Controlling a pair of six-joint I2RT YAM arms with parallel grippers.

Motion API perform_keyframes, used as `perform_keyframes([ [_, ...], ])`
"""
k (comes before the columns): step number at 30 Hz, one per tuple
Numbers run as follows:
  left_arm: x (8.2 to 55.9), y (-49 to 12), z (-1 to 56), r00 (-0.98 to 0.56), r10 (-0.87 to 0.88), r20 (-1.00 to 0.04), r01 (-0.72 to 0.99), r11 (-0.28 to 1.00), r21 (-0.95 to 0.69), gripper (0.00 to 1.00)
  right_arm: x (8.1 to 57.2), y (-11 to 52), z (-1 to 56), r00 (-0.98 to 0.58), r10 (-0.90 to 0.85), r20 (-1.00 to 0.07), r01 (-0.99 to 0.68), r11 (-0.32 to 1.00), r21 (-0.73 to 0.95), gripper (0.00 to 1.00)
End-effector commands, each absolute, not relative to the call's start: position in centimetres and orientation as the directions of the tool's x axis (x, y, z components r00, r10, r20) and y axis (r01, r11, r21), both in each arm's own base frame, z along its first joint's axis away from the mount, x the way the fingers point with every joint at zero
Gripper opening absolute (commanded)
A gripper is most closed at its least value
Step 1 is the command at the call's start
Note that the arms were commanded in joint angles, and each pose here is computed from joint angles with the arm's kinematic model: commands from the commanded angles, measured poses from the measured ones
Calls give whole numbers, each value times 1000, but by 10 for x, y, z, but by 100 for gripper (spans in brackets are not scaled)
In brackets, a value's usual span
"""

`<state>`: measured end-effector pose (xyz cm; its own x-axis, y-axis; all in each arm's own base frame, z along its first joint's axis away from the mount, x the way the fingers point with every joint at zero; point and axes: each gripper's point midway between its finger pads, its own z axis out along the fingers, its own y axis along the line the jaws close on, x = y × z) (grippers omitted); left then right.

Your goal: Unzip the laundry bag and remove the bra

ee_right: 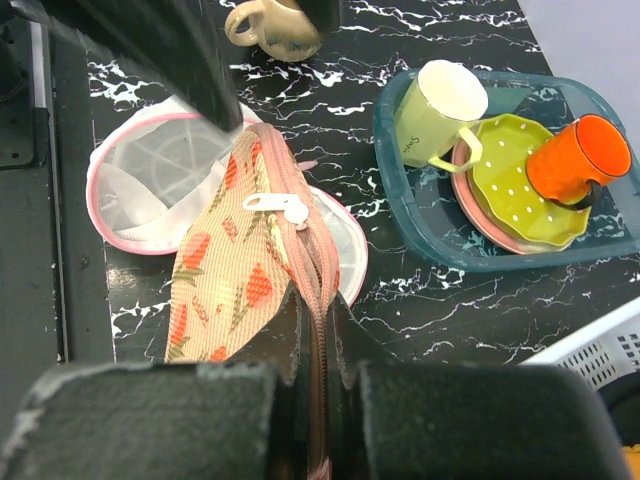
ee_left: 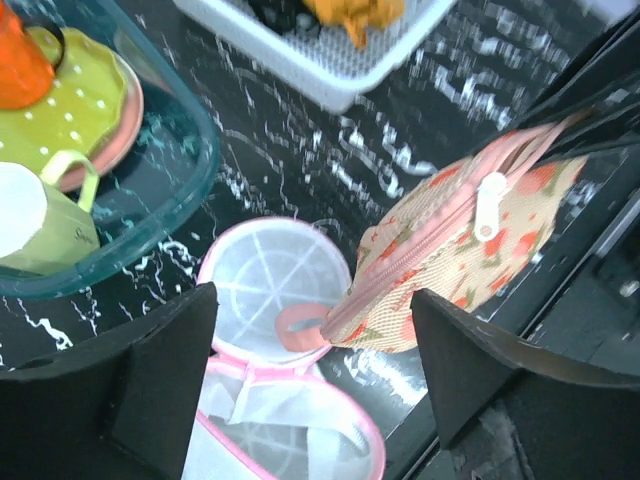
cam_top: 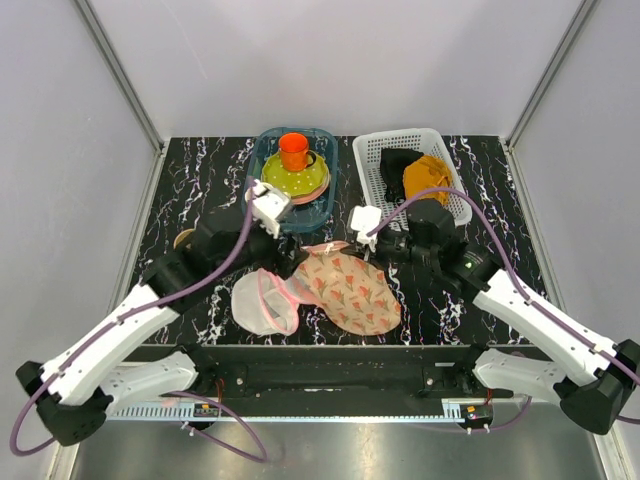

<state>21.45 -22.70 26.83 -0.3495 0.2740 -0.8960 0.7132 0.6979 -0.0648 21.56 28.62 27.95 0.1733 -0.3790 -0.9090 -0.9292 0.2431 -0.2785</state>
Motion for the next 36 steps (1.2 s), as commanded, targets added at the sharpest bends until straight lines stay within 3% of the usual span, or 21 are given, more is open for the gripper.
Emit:
perform_keyframes([
  [1,215,-226,366,-196,-60,-979,698,693,-182,82,216,279,303,220,-336,-916,-898,298,-325,0],
  [4,196,-252,387,-233,-197,-952,788,535,-304,79,217,278,302,220,-342,-913,-895,302,-329,0],
  [7,196,-269,383,-330,-274,-903,780,460,-425,77,219,278,303,221,-345,-912,-891,308,-332,0],
  [16,205,-292,346,-556,-183,-811,670,478,-568,65,220,275,299,219,-361,-907,-887,313,-339,0],
  [26,199,-271,361,-539,-275,-796,628,498,-598,61,225,274,292,211,-388,-897,-881,322,-346,0],
  [31,180,-269,364,-571,-256,-780,647,444,-620,62,226,274,291,210,-392,-896,-881,322,-347,0],
  [36,165,-291,337,-706,-200,-679,603,332,-725,62,228,275,287,205,-401,-893,-881,321,-346,0],
])
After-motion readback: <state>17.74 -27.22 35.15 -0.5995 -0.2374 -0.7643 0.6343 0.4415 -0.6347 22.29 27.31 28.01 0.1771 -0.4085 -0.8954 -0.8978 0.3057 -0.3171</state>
